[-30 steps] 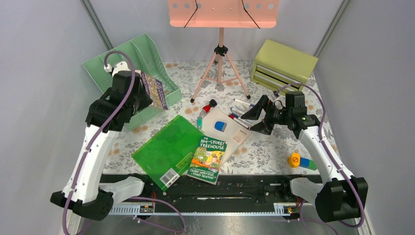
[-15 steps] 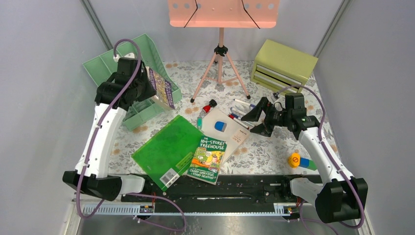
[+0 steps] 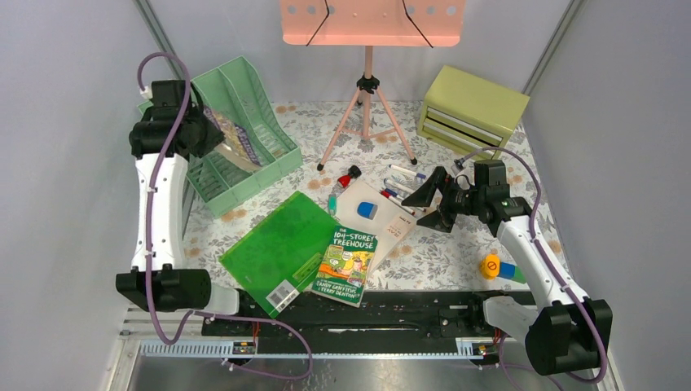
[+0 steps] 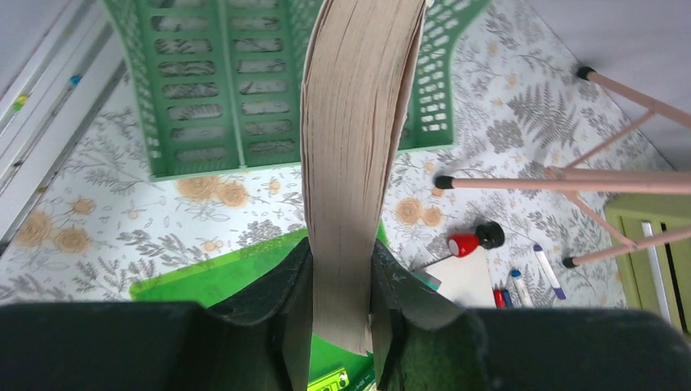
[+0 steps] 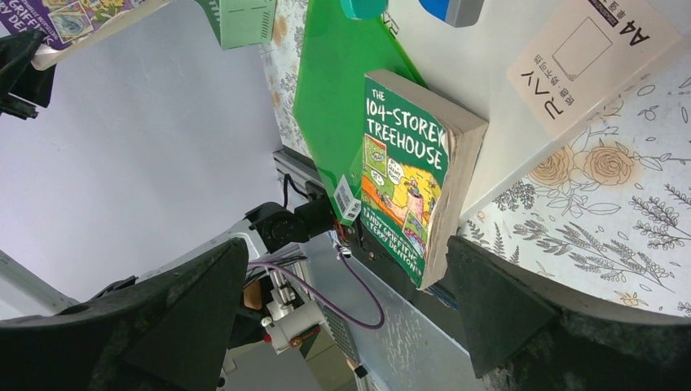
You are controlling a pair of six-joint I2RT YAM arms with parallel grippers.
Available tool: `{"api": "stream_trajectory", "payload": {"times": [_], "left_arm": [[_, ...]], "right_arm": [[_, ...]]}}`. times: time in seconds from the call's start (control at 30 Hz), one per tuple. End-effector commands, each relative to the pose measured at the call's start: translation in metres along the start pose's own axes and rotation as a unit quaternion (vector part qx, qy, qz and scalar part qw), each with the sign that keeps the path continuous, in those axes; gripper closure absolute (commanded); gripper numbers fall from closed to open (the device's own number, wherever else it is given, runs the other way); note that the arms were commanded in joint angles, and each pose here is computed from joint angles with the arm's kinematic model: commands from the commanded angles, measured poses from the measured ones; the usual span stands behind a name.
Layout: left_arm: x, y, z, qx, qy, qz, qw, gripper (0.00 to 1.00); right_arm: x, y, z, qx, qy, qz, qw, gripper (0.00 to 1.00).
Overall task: Organize the desk
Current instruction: Place the book in the storage box.
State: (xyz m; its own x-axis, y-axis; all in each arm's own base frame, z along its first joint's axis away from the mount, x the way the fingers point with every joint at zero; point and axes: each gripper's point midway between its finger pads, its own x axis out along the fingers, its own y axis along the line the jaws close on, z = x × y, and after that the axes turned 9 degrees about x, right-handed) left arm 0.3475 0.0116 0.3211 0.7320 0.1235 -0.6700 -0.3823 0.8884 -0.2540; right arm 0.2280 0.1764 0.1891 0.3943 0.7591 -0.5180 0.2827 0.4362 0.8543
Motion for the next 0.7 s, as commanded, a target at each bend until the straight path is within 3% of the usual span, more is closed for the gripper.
{"api": "stream_trajectory", "payload": {"times": [0.0, 0.67], "left_arm": [[-0.012, 0.005, 0.032, -0.042, -0.044, -0.010, 0.998, 1.00], [-0.003, 0.038, 0.059, -0.070, -0.087, 0.062, 0.992, 1.00]], "right_arm": [[-0.001, -0.002, -0.005, -0.003, 0.001, 0.002, 1.000, 0.00], [0.002, -0.003, -0.006, -0.007, 0.018, 0.003, 1.000, 0.01]]}}
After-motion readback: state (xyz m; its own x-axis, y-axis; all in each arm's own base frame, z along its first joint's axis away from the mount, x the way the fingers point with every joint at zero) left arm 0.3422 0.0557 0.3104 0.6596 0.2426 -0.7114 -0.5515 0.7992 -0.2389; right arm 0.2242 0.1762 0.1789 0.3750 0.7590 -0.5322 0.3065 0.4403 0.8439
